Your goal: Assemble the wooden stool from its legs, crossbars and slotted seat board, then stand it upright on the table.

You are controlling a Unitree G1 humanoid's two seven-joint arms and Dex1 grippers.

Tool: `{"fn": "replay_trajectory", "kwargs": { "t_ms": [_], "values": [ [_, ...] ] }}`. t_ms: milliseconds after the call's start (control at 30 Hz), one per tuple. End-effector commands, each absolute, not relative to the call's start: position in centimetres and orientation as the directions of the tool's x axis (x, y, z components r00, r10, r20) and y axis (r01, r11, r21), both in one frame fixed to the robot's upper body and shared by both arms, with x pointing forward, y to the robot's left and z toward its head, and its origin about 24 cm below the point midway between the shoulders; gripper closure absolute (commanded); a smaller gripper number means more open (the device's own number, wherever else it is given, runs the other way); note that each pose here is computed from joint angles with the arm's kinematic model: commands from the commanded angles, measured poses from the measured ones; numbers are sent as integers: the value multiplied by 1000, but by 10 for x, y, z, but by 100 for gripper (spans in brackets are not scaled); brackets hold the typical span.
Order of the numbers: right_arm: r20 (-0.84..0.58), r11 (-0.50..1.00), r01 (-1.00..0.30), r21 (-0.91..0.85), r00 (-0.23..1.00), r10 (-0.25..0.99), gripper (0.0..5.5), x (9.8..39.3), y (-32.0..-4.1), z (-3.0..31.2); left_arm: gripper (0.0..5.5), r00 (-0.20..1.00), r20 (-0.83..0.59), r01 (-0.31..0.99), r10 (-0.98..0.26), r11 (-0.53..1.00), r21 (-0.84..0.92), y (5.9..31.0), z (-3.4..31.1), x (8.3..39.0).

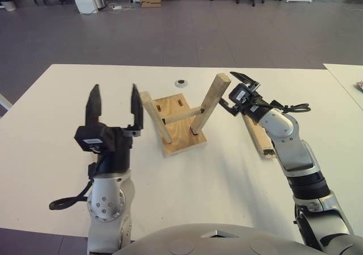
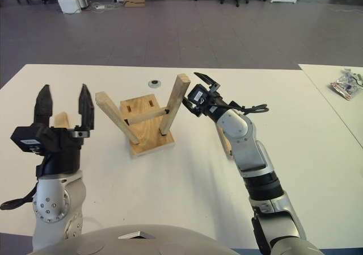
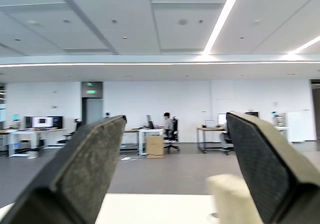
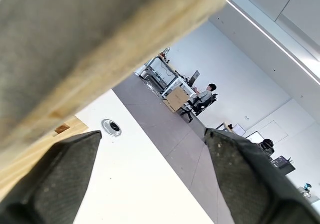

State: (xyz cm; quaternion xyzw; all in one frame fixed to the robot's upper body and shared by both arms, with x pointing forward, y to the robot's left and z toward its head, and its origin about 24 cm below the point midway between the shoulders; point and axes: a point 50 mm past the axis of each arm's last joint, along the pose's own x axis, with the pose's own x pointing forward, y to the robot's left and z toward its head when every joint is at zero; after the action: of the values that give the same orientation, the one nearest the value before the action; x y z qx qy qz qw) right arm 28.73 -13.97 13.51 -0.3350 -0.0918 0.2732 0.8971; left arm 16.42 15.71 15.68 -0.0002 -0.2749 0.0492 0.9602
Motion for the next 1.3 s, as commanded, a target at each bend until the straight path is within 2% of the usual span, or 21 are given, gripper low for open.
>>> {"fn": "replay_trajectory", "kwargs": {
  "t_ms": [33, 100, 200, 267, 367, 433, 467, 567, 667, 700, 767, 933, 1067, 1200, 1300],
  "values": [
    [-37, 625, -439, -646, 836, 548, 166, 285, -139, 130, 184, 826, 502, -251, 255, 965, -77, 194, 130, 171],
    [-39, 624, -440, -645, 835, 549, 166, 285, -139, 130, 184, 848, 441, -280, 294, 955, -97, 203, 111, 173],
    [-38, 631, -434, -643, 841, 539, 166, 288, -139, 131, 184, 887, 363, -275, 287, 958, -86, 214, 90, 181],
    [-37, 674, -375, -636, 888, 459, 166, 293, -149, 129, 184, 898, 352, -252, 262, 965, -76, 216, 85, 188],
    [14, 761, -220, -610, 958, 288, 166, 302, -171, 135, 184, 917, 359, -168, 175, 984, -51, 204, 86, 194],
    [51, 780, -185, -598, 962, 267, 166, 303, -172, 140, 184, 923, 366, -112, 121, 993, -46, 192, 88, 197],
    [64, 782, -196, -591, 956, 288, 166, 302, -168, 142, 184, 923, 372, -88, 98, 995, -46, 186, 91, 198],
    [113, 745, -349, -568, 864, 491, 166, 285, -128, 145, 184, 915, 403, 17, -1, 999, -36, 163, 105, 204],
    [162, 668, -481, -568, 731, 663, 166, 263, -92, 150, 184, 874, 426, 237, -233, 970, 45, 125, 120, 207],
    [164, 651, -498, -573, 708, 686, 166, 258, -86, 151, 184, 857, 420, 298, -297, 952, 67, 114, 122, 206],
    [156, 642, -505, -577, 703, 694, 166, 256, -83, 149, 184, 848, 407, 339, -340, 938, 77, 107, 123, 203],
    [110, 664, -442, -604, 778, 618, 166, 271, -105, 143, 184, 875, 371, 315, -312, 947, 53, 115, 118, 201],
    [88, 679, -370, -634, 838, 539, 166, 285, -131, 143, 184, 919, 292, 260, -266, 964, 59, 145, 102, 191],
    [111, 684, -328, -651, 851, 513, 166, 292, -142, 150, 184, 954, 203, 209, -222, 974, 84, 177, 80, 183],
    [135, 701, -290, -651, 865, 483, 166, 296, -152, 158, 184, 943, 287, 152, -171, 985, 88, 190, 99, 195]
  ]
}}
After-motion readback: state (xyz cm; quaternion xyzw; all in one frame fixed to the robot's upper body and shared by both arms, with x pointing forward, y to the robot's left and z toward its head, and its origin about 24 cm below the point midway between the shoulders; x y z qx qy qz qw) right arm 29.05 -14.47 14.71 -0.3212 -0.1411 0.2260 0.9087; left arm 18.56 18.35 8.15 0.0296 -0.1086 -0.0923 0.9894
